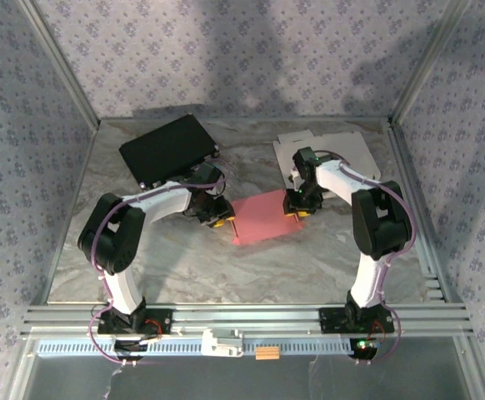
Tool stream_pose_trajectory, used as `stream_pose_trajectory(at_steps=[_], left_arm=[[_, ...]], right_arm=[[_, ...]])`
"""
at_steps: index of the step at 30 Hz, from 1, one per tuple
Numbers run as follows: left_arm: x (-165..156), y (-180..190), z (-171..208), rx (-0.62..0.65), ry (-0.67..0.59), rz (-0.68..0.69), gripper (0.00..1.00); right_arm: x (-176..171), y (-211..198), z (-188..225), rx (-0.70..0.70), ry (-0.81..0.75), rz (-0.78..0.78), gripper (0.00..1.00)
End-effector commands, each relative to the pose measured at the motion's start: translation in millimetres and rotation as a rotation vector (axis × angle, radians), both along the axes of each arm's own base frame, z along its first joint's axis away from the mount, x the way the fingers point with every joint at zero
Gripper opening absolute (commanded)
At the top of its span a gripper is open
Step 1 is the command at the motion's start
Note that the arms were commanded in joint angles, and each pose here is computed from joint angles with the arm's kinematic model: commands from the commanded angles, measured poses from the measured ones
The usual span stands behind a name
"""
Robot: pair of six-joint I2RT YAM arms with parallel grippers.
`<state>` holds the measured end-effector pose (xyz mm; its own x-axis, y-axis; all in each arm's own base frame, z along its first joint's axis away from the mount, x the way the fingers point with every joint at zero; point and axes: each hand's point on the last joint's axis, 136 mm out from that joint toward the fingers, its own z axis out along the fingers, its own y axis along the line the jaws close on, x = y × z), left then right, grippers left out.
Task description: Fold the paper box
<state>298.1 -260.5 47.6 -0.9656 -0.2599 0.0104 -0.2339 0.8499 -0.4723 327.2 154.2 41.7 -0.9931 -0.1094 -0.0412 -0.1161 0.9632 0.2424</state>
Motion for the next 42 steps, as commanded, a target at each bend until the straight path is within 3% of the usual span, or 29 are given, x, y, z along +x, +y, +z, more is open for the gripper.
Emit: stream_pose_trajectory(at_steps=[1, 12, 17, 27, 35, 42], left_arm=[[9.2, -11.2, 10.3, -0.029, -0.035, -0.016, 0.31], [-14.2, 2.7, 5.1, -0.016, 0.004, -0.009, 0.17], [-26.3, 4.2, 7.8, -0.015, 0.016, -0.02, 0.17], [-14.7, 9.3, 47.5, -0.01, -0.076, 0.019, 0.38], [-17.4, 3.2, 44.3, -0.095, -0.029, -0.023, 0.42], [-21.7, -0.7, 21.5, -0.113, 0.001, -0.016, 0.42]], right_arm=[[-17.7, 12.7, -1.9, 0.038, 0.037, 0.001, 0.39], [-56.9, 25.2, 14.9, 0.096, 0.004, -0.039, 0.36], [-72.3, 26.0, 24.0, 0.146, -0.002, -0.069, 0.36], [-61.3, 8.6, 65.9, 0.243, -0.137, -0.135, 0.5], [-50.2, 0.9, 68.8, 0.465, -0.108, -0.234, 0.55], [-56.1, 5.4, 44.1, 0.508, -0.009, -0.236, 0.56]])
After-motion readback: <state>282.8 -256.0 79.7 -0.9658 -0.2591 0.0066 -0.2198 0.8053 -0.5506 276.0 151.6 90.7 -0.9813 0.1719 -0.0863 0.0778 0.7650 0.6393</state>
